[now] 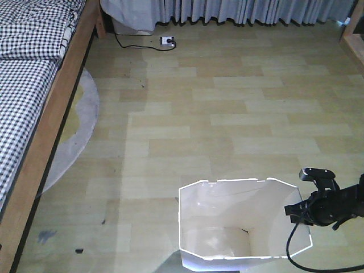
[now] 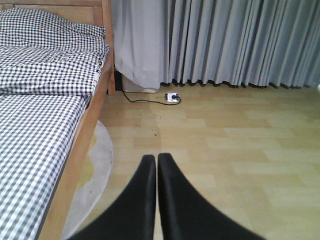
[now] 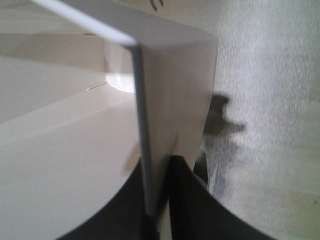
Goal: Move trash bin to bedside with robot
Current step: 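Carry the bin with the right gripper toward the bedside curtains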
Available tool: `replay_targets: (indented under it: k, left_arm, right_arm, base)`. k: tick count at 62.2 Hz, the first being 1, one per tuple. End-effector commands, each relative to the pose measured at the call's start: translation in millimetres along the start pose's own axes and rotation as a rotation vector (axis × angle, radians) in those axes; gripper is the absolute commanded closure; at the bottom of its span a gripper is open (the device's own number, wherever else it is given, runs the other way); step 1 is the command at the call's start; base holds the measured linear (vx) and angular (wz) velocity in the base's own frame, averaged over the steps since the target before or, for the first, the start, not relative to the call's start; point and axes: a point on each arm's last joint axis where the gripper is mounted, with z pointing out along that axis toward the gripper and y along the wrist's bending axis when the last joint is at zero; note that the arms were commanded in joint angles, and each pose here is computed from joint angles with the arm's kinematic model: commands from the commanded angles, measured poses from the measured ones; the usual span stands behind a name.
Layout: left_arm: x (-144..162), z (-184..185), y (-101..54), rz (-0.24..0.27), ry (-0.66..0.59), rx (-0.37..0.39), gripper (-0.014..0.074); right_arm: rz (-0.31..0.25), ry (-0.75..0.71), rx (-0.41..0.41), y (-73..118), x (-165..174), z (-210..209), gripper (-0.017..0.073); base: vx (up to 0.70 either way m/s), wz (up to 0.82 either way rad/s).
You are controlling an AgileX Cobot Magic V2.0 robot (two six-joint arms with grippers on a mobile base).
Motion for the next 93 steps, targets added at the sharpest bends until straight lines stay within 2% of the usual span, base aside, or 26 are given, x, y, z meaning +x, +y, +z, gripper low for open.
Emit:
replay_targets:
  k: [1, 93]
  left_arm:
    - [2.3, 1.7, 0.1, -0.017, -0.054, 0.006, 0.0599]
    - [2.3, 1.7, 0.1, -0.017, -0.054, 0.006, 0.0599]
  right_arm:
    - [-0.026, -0.140, -0.153, 16.5, -19.7, -17.3, 0.0565]
    - [-0.026, -0.140, -0.153, 16.5, -19.7, -17.3, 0.0565]
  base:
    - [0.47, 0.04]
    - [0.44, 0.03]
